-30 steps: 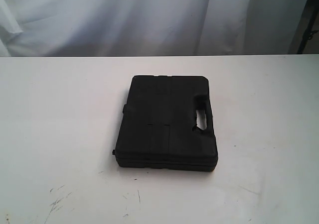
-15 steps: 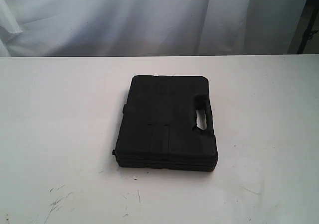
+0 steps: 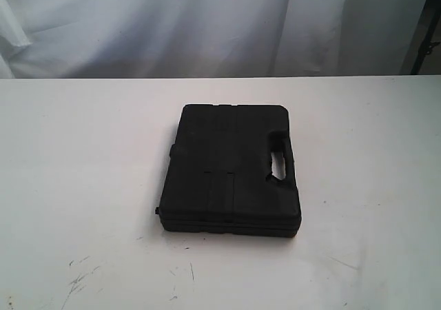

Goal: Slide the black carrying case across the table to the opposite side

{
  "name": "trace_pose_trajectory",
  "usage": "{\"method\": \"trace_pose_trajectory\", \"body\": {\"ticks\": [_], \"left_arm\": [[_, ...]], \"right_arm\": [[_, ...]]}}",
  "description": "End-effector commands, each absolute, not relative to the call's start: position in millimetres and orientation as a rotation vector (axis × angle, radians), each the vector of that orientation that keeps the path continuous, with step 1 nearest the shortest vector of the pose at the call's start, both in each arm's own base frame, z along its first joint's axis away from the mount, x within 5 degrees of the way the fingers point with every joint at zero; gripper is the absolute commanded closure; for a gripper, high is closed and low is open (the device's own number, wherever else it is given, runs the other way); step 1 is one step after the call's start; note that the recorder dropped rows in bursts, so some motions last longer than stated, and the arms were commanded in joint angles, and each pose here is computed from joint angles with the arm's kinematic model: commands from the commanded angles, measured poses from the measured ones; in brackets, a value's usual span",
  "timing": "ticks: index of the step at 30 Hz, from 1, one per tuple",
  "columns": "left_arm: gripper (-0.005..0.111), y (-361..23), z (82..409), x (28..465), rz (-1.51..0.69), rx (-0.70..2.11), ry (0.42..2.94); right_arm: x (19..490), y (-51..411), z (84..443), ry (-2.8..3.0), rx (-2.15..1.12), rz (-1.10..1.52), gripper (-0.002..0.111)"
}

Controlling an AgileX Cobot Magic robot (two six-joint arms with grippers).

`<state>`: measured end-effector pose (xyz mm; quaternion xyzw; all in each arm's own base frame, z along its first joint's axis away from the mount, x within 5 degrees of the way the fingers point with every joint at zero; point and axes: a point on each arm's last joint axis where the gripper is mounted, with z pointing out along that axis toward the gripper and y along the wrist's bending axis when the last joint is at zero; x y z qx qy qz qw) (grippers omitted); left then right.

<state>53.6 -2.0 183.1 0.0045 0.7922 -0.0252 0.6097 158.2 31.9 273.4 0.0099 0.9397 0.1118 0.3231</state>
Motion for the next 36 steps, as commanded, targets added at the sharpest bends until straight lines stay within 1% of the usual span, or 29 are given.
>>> {"method": "trace_pose_trajectory", "body": {"ticks": [1, 5, 10, 17, 22, 26, 36], "left_arm": [[0.107, -1.9, 183.0, 53.7, -0.055, 0.011, 1.818], [0.107, -1.9, 183.0, 53.7, -0.055, 0.011, 1.818], [0.107, -1.9, 183.0, 53.7, -0.055, 0.011, 1.818], [0.107, -1.9, 183.0, 53.7, -0.055, 0.011, 1.818], [0.107, -1.9, 183.0, 53.7, -0.055, 0.011, 1.818], [0.107, -1.9, 183.0, 53.7, -0.055, 0.011, 1.818], [0.107, -1.9, 183.0, 53.7, -0.055, 0.011, 1.818]], "right_arm": [[160.1, 32.7, 261.1, 2.600, 0.008, 0.289, 0.108], [162.2, 35.0, 263.5, 2.565, 0.045, 0.336, 0.108], [166.9, 38.0, 267.7, 2.496, -0.013, 0.363, 0.108], [183.3, 42.9, 289.3, 2.485, -0.012, 0.394, 0.108], [200.9, 59.5, 299.1, 2.510, -0.084, 0.430, 0.108], [212.2, 74.5, 294.2, 2.549, -0.138, 0.451, 0.108], [247.1, 109.5, 266.8, 2.660, -0.207, 0.452, 0.108]]}}
